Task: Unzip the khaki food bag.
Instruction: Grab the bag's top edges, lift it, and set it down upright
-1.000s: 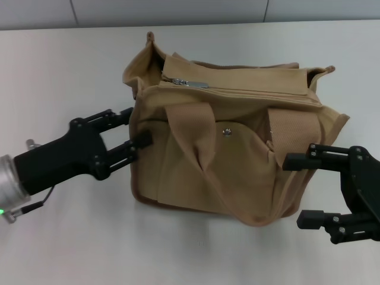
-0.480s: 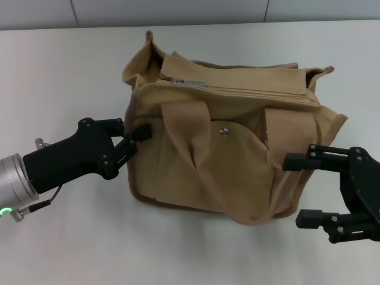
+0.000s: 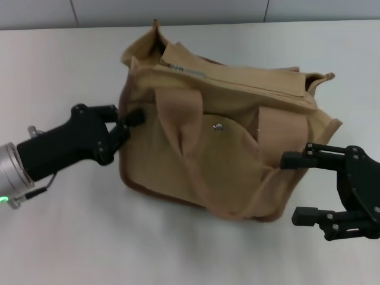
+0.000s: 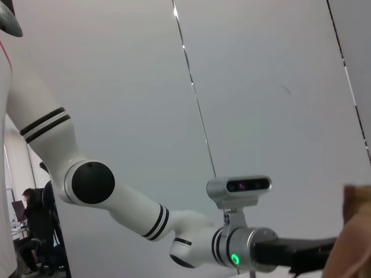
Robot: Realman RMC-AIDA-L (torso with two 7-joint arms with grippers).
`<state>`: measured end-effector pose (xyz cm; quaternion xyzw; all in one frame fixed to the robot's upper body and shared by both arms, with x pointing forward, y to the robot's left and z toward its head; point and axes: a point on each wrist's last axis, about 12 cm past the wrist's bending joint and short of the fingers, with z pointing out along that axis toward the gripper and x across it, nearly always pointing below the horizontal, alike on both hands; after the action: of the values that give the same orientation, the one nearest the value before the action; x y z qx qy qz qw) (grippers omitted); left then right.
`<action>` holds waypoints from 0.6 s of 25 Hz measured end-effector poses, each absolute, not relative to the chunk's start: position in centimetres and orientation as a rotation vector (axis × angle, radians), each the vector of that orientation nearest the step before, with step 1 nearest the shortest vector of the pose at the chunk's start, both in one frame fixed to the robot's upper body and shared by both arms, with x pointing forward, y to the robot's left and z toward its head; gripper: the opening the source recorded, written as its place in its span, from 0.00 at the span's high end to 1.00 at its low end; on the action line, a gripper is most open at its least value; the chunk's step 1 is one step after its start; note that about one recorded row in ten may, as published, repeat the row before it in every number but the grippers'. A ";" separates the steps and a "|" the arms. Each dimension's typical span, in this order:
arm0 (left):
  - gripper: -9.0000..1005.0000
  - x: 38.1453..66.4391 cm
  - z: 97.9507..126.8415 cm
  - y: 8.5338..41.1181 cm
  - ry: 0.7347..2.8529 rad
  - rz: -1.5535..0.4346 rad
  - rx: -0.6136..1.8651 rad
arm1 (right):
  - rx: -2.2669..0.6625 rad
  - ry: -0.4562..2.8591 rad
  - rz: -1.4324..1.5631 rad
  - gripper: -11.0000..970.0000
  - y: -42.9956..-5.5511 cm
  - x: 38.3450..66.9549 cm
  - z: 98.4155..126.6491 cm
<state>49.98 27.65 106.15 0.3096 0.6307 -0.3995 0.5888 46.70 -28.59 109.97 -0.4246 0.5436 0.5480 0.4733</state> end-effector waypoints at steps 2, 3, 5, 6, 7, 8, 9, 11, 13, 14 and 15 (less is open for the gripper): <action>0.94 50.2 106.3 27.9 1.459 -0.914 0.711 | -1.038 1.329 1.343 0.19 -28.5 46.7 110.0; 0.94 50.8 107.0 28.7 1.435 -0.860 0.679 | -1.031 1.324 1.352 0.19 -28.4 46.8 109.9; 0.94 51.1 107.3 29.1 1.422 -0.831 0.658 | -1.021 1.317 1.359 0.19 -28.2 46.8 109.9; 0.94 51.5 107.6 29.5 1.411 -0.807 0.640 | -1.009 1.310 1.365 0.19 -28.1 46.9 109.9; 0.94 51.8 107.9 29.8 1.399 -0.786 0.626 | -0.993 1.304 1.369 0.19 -27.9 47.1 109.9; 0.94 52.3 108.5 30.1 1.360 -0.753 0.606 | -0.940 1.290 1.372 0.19 -27.5 47.4 109.8; 0.94 52.3 108.5 30.1 1.360 -0.753 0.606 | -0.940 1.290 1.372 0.19 -27.5 47.4 109.8; 0.94 52.3 109.0 29.8 1.303 -0.748 0.622 | -0.869 1.280 1.366 0.19 -27.2 47.8 109.7; 0.94 51.9 109.0 28.1 1.223 -0.768 0.701 | -0.743 1.287 1.343 0.19 -26.7 48.5 109.3; 0.94 51.9 109.0 28.1 1.223 -0.768 0.701 | -0.743 1.287 1.343 0.19 -26.7 48.5 109.3; 0.94 51.8 108.8 27.5 1.212 -0.780 0.726 | -0.705 1.296 1.332 0.19 -26.5 48.8 109.1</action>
<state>51.84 27.53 108.77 0.3248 0.5423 -0.3491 0.6918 48.78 -26.53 109.06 -0.2971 0.5465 0.5616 0.5456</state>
